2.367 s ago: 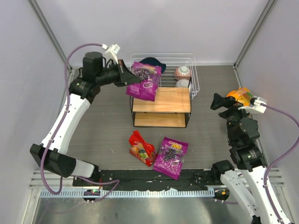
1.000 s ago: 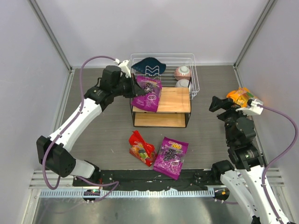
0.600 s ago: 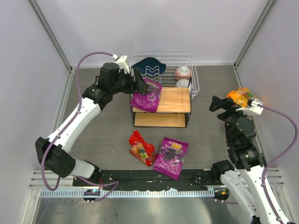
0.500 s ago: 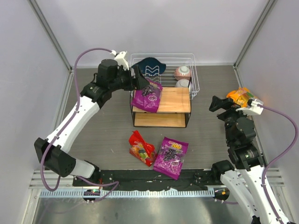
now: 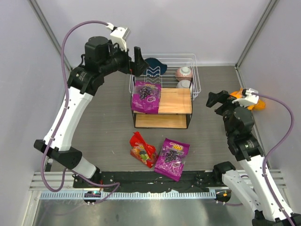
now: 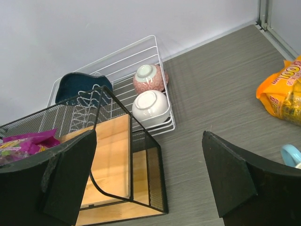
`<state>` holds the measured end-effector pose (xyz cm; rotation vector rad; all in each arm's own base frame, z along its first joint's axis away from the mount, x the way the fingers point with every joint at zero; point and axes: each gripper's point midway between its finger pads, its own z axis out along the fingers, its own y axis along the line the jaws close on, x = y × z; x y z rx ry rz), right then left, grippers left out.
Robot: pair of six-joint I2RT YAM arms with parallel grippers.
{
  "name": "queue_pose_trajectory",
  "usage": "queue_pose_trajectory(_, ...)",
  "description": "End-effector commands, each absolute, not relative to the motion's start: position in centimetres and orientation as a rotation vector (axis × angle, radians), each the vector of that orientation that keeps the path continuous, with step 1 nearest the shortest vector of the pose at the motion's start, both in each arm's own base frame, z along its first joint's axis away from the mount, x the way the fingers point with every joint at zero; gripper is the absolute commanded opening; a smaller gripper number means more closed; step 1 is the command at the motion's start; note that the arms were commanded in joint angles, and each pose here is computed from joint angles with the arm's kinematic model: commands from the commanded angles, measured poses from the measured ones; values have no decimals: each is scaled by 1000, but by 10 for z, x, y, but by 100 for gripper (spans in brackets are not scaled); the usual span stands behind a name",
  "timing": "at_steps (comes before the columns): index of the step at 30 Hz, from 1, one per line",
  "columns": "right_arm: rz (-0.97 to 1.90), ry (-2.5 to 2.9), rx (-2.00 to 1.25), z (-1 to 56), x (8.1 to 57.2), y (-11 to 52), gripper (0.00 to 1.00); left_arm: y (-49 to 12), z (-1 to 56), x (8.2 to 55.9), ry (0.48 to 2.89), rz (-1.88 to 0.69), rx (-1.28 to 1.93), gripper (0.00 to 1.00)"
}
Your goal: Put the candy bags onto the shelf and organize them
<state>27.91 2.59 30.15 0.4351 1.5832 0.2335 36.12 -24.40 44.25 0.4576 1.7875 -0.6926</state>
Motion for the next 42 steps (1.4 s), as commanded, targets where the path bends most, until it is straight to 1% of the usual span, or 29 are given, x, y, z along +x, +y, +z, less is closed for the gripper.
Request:
queue_pose_trajectory(1, 272, 1528, 362, 348, 288, 37, 100, -227, 410, 357, 1898, -546, 573, 100)
queue_pose_trajectory(3, 202, 1560, 419, 343, 291, 26, 100, -225, 403, 353, 1912, -535, 596, 100)
queue_pose_trajectory(4, 170, 1545, 460, 352, 291, 18, 100, -224, 401, 351, 1918, -538, 604, 100)
queue_pose_trajectory(6, 29, 1577, 563, 340, 294, -5, 100, -223, 394, 345, 1934, -538, 625, 100)
queue_pose_trajectory(7, -6, 1572, 589, 347, 295, -11, 100, -222, 392, 343, 1938, -536, 642, 100)
queue_pose_trajectory(8, -65, 1620, 610, 335, 304, -13, 100, -220, 388, 339, 1953, -533, 651, 100)
queue_pose_trajectory(9, -128, 1656, 628, 328, 303, -19, 100, -219, 385, 337, 1961, -527, 661, 100)
queue_pose_trajectory(11, -131, 1694, 617, 329, 313, -15, 100, -217, 379, 333, 1982, -521, 680, 100)
queue_pose_trajectory(13, -83, 1757, 581, 319, 324, 0, 100, -212, 376, 328, 1981, -499, 712, 100)
queue_pose_trajectory(15, -8, 1724, 595, 326, 320, 5, 100, -210, 372, 323, 1978, -495, 721, 100)
queue_pose_trajectory(16, 17, 1726, 589, 320, 317, 8, 100, -208, 372, 321, 1973, -491, 725, 100)
queue_pose_trajectory(17, 60, 1670, 587, 330, 315, 9, 100, -208, 367, 321, 1976, -484, 733, 100)
queue_pose_trajectory(18, 101, 1605, 570, 346, 301, 7, 100, -206, 367, 321, 1973, -477, 734, 100)
queue_pose_trajectory(19, 150, 1600, 515, 344, 296, 16, 100, -205, 369, 319, 1961, -471, 736, 100)
queue_pose_trajectory(21, 216, 1529, 414, 368, 282, 24, 100, -204, 364, 319, 1966, -462, 736, 100)
queue_pose_trajectory(22, 286, 1535, 321, 374, 278, 40, 100, -204, 364, 320, 1963, -463, 734, 100)
queue_pose_trajectory(25, 399, 1582, 205, 373, 262, 63, 100, -203, 357, 322, 1979, -481, 725, 100)
queue_pose_trajectory(29, 518, 1688, 225, 343, 241, 77, 99, -188, 362, 330, 1969, -433, 654, 100)
queue_pose_trajectory(35, 553, 1768, 344, 310, 206, 67, 99, -190, 364, 324, 1953, -471, 647, 100)
queue_pose_trajectory(38, 569, 1836, 392, 288, 197, 68, 100, -192, 360, 324, 1964, -484, 648, 100)
queue_pose_trajectory(42, 564, 1958, 466, 239, 188, 68, 99, -195, 356, 324, 1974, -504, 649, 100)
